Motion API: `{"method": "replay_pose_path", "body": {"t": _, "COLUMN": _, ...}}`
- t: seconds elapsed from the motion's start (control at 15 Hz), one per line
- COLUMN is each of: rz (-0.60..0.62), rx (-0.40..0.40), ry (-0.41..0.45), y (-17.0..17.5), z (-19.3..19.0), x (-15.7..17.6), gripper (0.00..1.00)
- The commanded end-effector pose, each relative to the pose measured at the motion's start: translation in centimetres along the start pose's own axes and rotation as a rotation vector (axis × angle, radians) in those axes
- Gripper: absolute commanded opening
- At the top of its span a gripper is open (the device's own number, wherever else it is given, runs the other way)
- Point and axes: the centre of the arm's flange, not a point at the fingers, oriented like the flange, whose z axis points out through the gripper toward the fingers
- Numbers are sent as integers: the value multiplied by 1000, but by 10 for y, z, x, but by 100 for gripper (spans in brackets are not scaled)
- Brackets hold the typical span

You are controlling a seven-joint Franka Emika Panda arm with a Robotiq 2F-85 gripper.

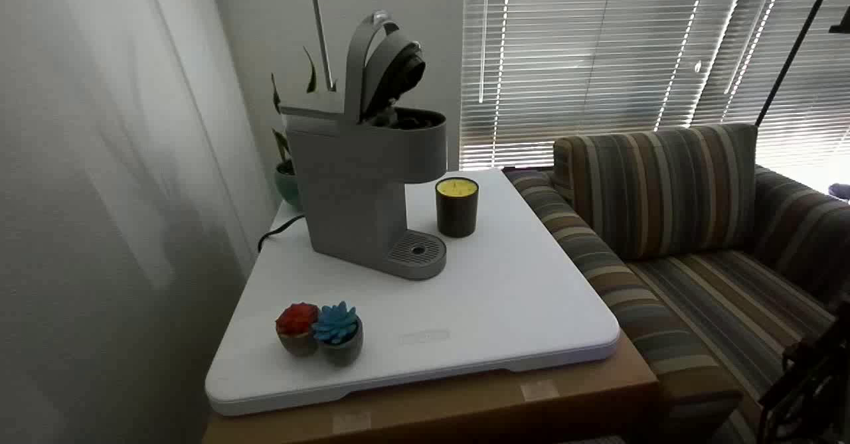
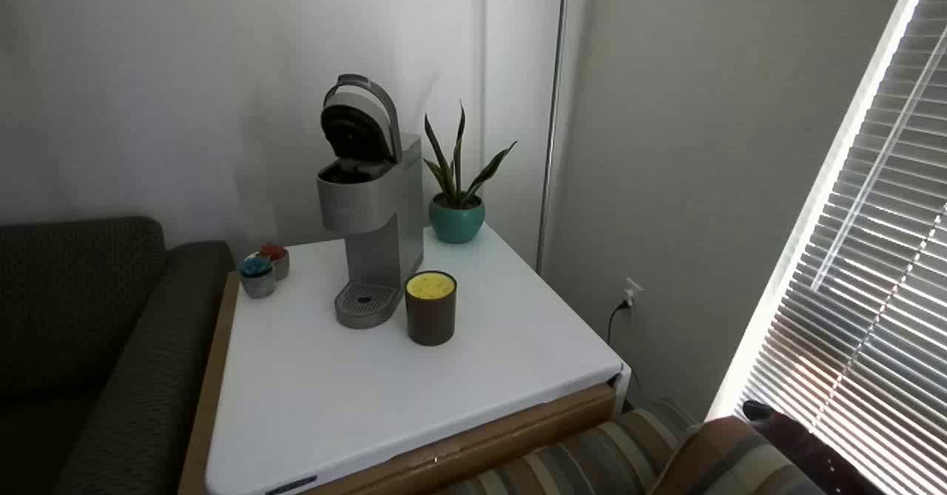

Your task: Close the lid of the coffee maker

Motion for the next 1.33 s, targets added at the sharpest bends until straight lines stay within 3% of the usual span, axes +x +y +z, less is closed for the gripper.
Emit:
{"method": "replay_pose_path", "body": {"t": 0.0, "rz": 0, "rx": 0, "ry": 0, "y": 0, "z": 0, "x": 0, "gripper": 100}}
{"method": "replay_pose_path", "body": {"t": 0.67, "rz": 13, "rx": -1, "ry": 6, "y": 1, "z": 3, "x": 8, "gripper": 100}}
{"method": "replay_pose_path", "body": {"t": 0.87, "rz": 28, "rx": -8, "ry": 22, "y": 1, "z": -4, "x": 37, "gripper": 100}}
{"method": "replay_pose_path", "body": {"t": 1.0, "rz": 43, "rx": -53, "ry": 56, "y": -6, "z": -25, "x": 73, "gripper": 100}}
{"method": "replay_pose_path", "body": {"t": 1.07, "rz": 22, "rx": -18, "ry": 44, "y": 0, "z": -7, "x": 27, "gripper": 100}}
{"method": "replay_pose_path", "body": {"t": 1.27, "rz": 34, "rx": -32, "ry": 60, "y": -4, "z": -15, "x": 56, "gripper": 100}}
